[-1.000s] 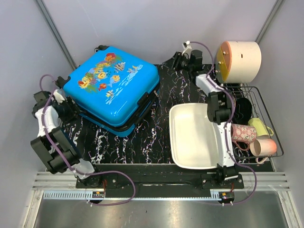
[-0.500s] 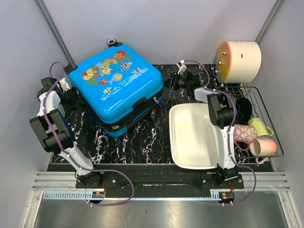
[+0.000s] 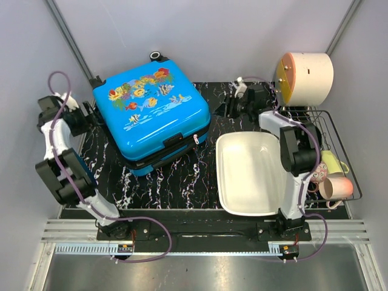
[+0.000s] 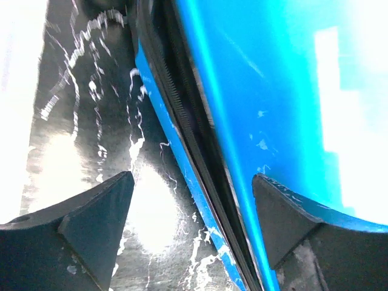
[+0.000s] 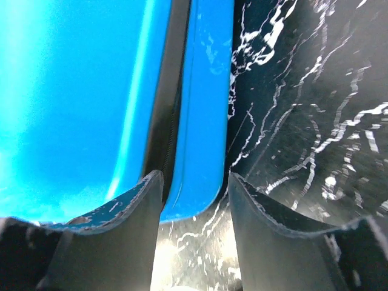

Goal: Open, take out, and arrange the luggage

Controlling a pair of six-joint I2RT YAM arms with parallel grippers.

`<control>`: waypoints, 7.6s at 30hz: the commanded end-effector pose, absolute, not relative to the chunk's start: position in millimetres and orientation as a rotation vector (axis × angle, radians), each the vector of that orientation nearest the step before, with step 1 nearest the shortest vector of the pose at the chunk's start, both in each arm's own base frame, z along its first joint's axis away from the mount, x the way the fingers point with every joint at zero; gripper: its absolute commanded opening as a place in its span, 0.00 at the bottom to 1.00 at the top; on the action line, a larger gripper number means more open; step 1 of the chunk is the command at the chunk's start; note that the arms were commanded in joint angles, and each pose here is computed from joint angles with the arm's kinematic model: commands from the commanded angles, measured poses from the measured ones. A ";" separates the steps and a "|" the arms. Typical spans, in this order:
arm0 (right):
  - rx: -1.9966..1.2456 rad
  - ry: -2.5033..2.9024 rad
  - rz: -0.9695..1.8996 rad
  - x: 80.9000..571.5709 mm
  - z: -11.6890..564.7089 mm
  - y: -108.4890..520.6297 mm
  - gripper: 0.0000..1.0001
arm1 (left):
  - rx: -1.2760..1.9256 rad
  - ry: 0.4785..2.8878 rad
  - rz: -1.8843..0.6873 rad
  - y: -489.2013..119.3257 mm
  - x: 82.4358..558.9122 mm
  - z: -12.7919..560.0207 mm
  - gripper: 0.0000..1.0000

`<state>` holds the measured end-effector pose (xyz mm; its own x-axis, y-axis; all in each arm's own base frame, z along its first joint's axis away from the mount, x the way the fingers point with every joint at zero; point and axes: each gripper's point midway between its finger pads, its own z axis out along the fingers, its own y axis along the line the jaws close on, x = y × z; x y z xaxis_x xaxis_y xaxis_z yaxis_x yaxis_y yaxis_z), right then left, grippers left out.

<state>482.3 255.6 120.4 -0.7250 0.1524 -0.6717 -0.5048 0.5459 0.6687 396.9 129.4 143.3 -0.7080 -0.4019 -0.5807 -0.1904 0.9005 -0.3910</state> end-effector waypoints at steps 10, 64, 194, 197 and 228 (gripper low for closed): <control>-0.479 2.088 0.652 375.5 204.0 226.3 0.56 | 0.061 1.933 -0.286 69.8 324.8 302.1 0.89; -0.743 1.943 0.770 353.1 168.8 330.7 0.00 | 1.386 1.755 -0.505 -137.0 209.5 194.4 0.82; -0.881 1.683 0.897 389.3 118.1 308.8 0.00 | 1.629 2.255 0.355 -65.0 201.7 15.6 0.00; -0.843 1.683 0.823 400.2 128.6 297.0 0.00 | 1.637 2.252 0.359 -62.2 198.8 14.8 0.00; -0.998 1.403 0.865 476.0 162.6 311.6 0.00 | 1.756 2.249 0.365 -46.8 192.3 6.0 0.00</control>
